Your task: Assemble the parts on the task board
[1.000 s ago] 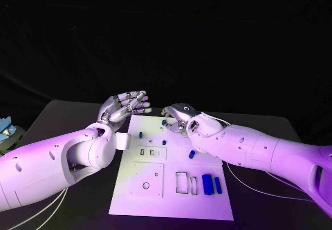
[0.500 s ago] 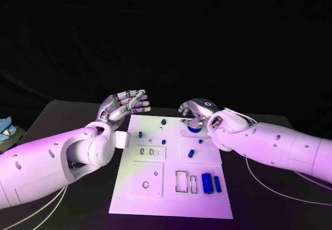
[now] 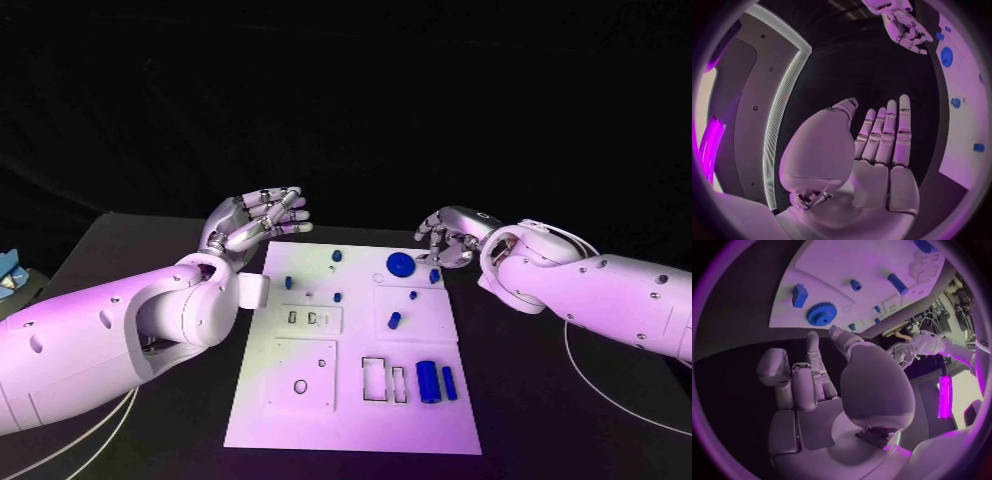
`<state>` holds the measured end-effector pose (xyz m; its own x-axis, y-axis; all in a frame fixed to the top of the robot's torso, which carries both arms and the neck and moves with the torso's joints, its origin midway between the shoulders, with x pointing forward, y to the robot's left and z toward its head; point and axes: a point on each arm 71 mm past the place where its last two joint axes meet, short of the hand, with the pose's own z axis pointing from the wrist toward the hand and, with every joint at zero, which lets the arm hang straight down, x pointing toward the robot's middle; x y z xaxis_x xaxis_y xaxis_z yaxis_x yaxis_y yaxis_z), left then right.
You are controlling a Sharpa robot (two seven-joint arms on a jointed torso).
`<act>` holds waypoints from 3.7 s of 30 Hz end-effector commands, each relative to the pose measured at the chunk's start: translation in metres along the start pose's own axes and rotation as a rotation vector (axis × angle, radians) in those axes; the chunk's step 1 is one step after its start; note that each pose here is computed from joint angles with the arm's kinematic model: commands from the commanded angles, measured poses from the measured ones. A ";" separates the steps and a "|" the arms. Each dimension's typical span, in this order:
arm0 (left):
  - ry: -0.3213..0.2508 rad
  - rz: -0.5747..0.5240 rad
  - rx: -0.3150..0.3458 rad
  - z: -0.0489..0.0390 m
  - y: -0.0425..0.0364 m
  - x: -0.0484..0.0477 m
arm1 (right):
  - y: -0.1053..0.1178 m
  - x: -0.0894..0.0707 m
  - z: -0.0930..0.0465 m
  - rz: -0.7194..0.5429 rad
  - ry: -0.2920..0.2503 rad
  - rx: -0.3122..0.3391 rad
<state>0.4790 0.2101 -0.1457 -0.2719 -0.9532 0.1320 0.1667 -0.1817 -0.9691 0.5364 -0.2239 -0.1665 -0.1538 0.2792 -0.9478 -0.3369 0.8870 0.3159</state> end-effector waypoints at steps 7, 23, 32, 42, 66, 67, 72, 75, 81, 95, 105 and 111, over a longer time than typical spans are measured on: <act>0.012 -0.010 0.010 0.0011 -0.0007 0.0017 | -0.002 0.012 0.005 0.016 0.093 0.039; 0.014 -0.012 0.008 0.0017 -0.0002 0.0021 | 0.007 0.026 0.019 0.018 0.108 0.028; 0.017 -0.014 0.005 0.0022 0.0004 0.0030 | 0.009 0.031 0.025 0.029 0.127 0.032; 0.018 -0.015 0.003 0.0027 0.0008 0.0030 | 0.008 0.033 0.027 0.035 0.135 0.034; 0.020 -0.016 -0.005 0.0035 0.0020 0.0024 | 0.020 0.036 0.026 -0.134 0.058 -0.009; 0.020 -0.016 -0.005 0.0035 0.0020 0.0024 | 0.021 0.036 0.026 -0.141 0.058 -0.012; 0.022 -0.017 -0.006 0.0036 0.0022 0.0027 | 0.026 0.040 0.025 -0.172 0.069 -0.025; 0.023 -0.017 -0.007 0.0037 0.0023 0.0030 | 0.027 0.042 0.024 -0.187 0.077 -0.026; 0.021 -0.016 -0.010 0.0037 0.0026 0.0026 | 0.027 0.043 0.024 -0.190 0.073 -0.023; 0.017 -0.014 -0.013 0.0041 0.0031 0.0020 | 0.046 0.034 0.018 -0.160 -0.092 -0.086; 0.016 -0.013 -0.015 0.0044 0.0035 0.0025 | 0.088 0.037 0.014 -0.137 -0.124 -0.185; 0.019 -0.015 -0.015 0.0047 0.0037 0.0036 | 0.108 0.043 0.021 -0.133 -0.120 -0.209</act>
<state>0.4834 0.2073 -0.1491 -0.2760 -0.9516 0.1349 0.1470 -0.1805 -0.9725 0.5123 -0.1110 -0.1757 -0.0175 0.2240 -0.9744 -0.5359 0.8207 0.1983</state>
